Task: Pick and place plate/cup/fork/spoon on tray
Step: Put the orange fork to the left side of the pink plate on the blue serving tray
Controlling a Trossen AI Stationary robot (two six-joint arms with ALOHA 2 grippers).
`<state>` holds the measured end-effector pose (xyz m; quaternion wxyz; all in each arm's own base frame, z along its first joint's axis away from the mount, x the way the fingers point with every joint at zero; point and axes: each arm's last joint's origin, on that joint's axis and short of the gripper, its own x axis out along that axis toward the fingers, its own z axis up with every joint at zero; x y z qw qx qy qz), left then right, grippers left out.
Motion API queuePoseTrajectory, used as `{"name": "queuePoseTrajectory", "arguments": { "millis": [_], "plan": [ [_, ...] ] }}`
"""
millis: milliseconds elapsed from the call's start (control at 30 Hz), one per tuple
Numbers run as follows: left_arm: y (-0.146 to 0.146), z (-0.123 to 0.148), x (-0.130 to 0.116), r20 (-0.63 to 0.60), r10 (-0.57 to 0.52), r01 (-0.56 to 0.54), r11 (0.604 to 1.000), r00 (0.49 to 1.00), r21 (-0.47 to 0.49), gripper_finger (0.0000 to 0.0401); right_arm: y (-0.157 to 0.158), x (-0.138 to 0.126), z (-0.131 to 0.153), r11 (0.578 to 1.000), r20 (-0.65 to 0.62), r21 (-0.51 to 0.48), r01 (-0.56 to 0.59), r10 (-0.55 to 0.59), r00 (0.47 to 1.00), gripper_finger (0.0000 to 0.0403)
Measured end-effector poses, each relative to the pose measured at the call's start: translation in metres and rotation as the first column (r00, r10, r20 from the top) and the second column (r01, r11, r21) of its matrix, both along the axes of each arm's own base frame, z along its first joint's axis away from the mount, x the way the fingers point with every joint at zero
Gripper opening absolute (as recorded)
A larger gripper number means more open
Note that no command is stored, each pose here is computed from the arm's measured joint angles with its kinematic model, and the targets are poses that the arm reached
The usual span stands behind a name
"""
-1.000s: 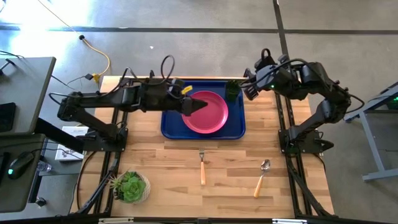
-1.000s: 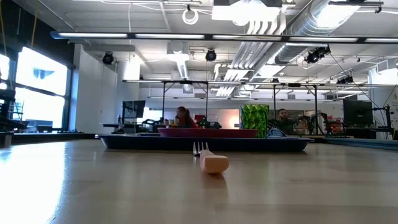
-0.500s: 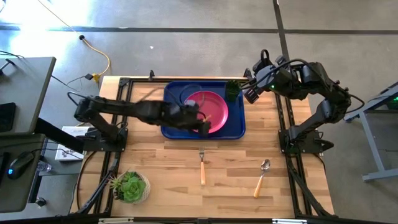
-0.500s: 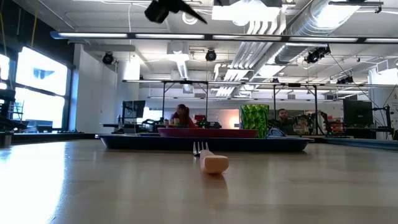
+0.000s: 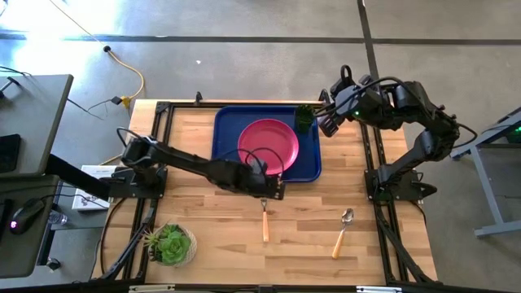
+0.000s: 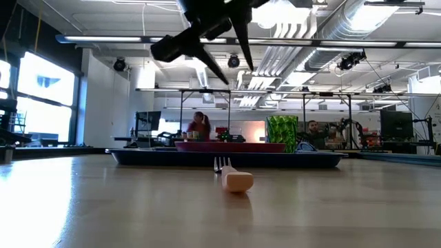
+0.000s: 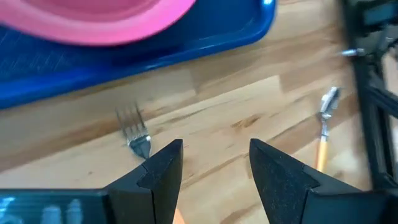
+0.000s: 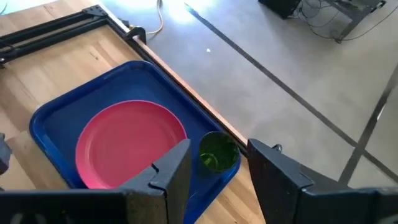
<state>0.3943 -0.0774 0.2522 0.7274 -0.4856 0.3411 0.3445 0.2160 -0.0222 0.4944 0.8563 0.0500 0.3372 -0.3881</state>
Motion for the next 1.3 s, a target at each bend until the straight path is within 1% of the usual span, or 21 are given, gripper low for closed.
{"name": "queuePoseTrajectory", "arguments": {
  "millis": [233,500,633,700,800,867,900,933,1000,1067,1133,1233,1300],
  "plan": [
    [-0.018,-0.027,-0.004,-0.123,0.066,-0.066,0.998,0.99,0.006,0.0174,0.0,0.0,0.0,1.0,0.0,0.001,-0.001,0.001,1.0,0.0149],
    [-0.036,-0.055,-0.003,-0.194,0.083,-0.084,0.996,0.978,0.002,0.0174,0.0,0.002,-0.001,1.0,-0.005,0.001,0.0,0.0,1.0,0.0149],
    [-0.044,-0.066,0.0,-0.201,0.088,-0.092,0.996,0.976,-0.009,0.0174,0.0,0.002,-0.001,1.0,-0.004,0.002,0.002,-0.002,1.0,0.0149],
    [-0.046,-0.07,0.005,-0.174,0.083,-0.089,0.996,0.981,-0.03,0.0174,0.0,0.002,-0.001,1.0,-0.003,0.002,0.002,-0.002,1.0,0.0149],
    [-0.046,-0.076,0.005,-0.202,0.078,-0.088,0.995,0.976,-0.041,0.0174,0.0,0.002,-0.001,1.0,-0.004,-0.002,0.005,-0.005,1.0,0.0149],
    [-0.049,-0.081,0.01,-0.174,0.08,-0.093,0.993,0.981,-0.066,0.0172,0.0,0.002,-0.001,1.0,-0.004,-0.002,0.005,-0.005,1.0,0.0149],
    [-0.049,-0.082,0.009,-0.187,0.08,-0.094,0.994,0.979,-0.063,0.0171,0.0,0.002,-0.001,1.0,-0.004,-0.002,0.005,-0.005,1.0,0.0149],
    [-0.049,-0.084,0.008,-0.203,0.081,-0.095,0.994,0.976,-0.058,0.0169,0.0,0.002,-0.001,1.0,-0.004,-0.003,0.006,-0.006,1.0,0.0149],
    [-0.051,-0.089,0.014,-0.174,0.083,-0.097,0.992,0.981,-0.077,0.0164,0.0,0.002,-0.001,1.0,-0.004,-0.003,0.005,-0.005,1.0,0.0149],
    [-0.05,-0.094,0.009,-0.228,0.082,-0.099,0.993,0.97,-0.062,0.0159,0.0,0.002,-0.001,1.0,-0.005,-0.003,0.006,-0.006,1.0,0.0149],
    [-0.052,-0.1,0.015,-0.203,0.079,-0.099,0.991,0.976,-0.088,0.0152,0.0,0.002,-0.001,1.0,-0.005,-0.003,0.005,-0.005,1.0,0.0149],
    [-0.052,-0.107,0.012,-0.248,0.081,-0.103,0.992,0.965,-0.079,0.014,0.0,0.002,-0.001,1.0,-0.005,-0.004,0.005,-0.005,1.0,0.0149],
    [-0.053,-0.109,0.016,-0.223,0.075,-0.098,0.991,0.972,-0.095,0.0133,0.0,0.002,-0.001,1.0,-0.006,-0.004,0.004,-0.004,1.0,0.0149]
  ]
}}
